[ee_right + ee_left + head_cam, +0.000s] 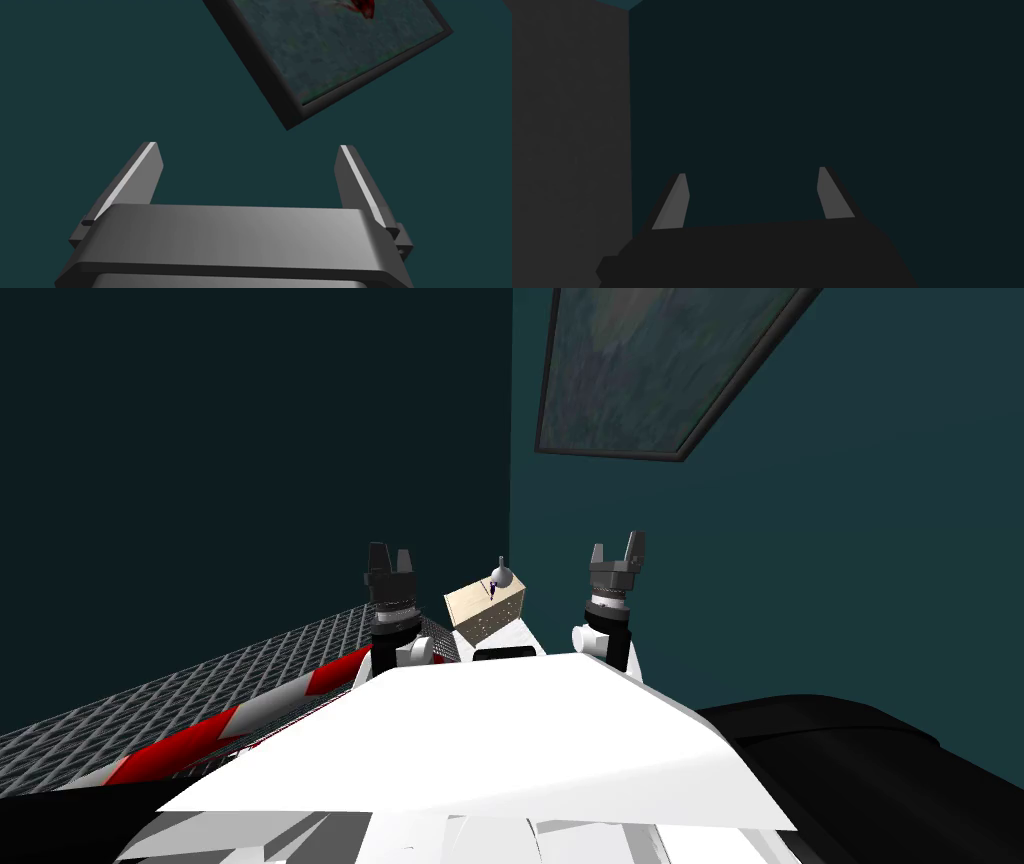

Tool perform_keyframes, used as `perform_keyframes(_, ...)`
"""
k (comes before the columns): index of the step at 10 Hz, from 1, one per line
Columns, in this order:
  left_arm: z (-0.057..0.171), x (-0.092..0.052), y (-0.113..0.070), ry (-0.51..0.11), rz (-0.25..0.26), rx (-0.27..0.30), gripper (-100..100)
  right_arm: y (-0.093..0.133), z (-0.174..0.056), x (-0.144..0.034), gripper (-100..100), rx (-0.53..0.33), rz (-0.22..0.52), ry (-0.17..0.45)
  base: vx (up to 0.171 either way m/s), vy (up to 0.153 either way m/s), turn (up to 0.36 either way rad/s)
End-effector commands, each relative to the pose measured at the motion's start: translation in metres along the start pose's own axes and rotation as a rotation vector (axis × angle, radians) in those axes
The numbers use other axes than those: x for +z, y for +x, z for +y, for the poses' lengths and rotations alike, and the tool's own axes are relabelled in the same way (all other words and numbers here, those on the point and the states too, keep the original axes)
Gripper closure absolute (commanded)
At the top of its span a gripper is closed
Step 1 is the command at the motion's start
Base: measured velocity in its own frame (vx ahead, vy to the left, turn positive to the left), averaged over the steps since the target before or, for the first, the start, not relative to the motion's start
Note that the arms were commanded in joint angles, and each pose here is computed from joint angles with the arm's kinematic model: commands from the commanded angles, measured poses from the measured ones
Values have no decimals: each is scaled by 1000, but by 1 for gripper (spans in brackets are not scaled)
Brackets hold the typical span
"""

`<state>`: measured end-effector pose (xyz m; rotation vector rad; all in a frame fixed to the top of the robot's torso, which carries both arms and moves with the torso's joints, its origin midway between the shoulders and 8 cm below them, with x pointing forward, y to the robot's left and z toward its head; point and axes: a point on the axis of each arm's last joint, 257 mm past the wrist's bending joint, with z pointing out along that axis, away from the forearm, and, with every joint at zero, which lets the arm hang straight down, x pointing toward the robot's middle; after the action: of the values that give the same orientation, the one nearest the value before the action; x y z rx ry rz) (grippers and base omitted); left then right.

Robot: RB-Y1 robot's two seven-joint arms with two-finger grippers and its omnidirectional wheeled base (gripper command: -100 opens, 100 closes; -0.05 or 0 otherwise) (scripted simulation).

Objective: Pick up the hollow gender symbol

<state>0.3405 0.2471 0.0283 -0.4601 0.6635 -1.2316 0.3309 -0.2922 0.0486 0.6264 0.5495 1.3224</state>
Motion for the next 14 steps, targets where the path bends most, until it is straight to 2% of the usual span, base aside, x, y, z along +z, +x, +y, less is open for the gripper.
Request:
perform_keyframes(1, 16, 0, 15, -33, 51, -18, -100, 0, 0, 0, 0, 0, 0, 0, -57, 16, -42)
perform_keyframes(4, 43, -3, 38, -91, 111, -49, -100, 0, 0, 0, 0, 0, 0, 0, -83, 19, -55)
perform_keyframes(7, 79, -10, 68, -174, 181, -83, -100, 0, 0, 0, 0, 0, 0, 0, -81, 25, -85)
perform_keyframes(8, 79, -10, 68, -174, 181, -83, -100, 0, 0, 0, 0, 0, 0, 0, -50, 21, -37)
perform_keyframes(10, 104, -17, 91, -233, 232, -102, -100, 0, 0, 0, 0, 0, 0, 0, -43, 17, -92)
perform_keyframes(11, 107, -19, 92, -240, 234, -102, -100, 0, 0, 0, 0, 0, 0, 0, -34, 17, -48)
perform_keyframes(12, 120, -23, 104, -272, 261, -109, -100, 0, 0, 0, 0, 0, 0, 0, -33, 12, -79)
perform_keyframes(13, 122, -24, 104, -276, 262, -109, -100, 0, 0, 0, 0, 0, 0, 0, -29, 12, -49)
perform_keyframes(14, 137, -31, 117, -314, 292, -114, -100, 0, 0, 0, 0, 0, 0, 0, -32, 20, -121)
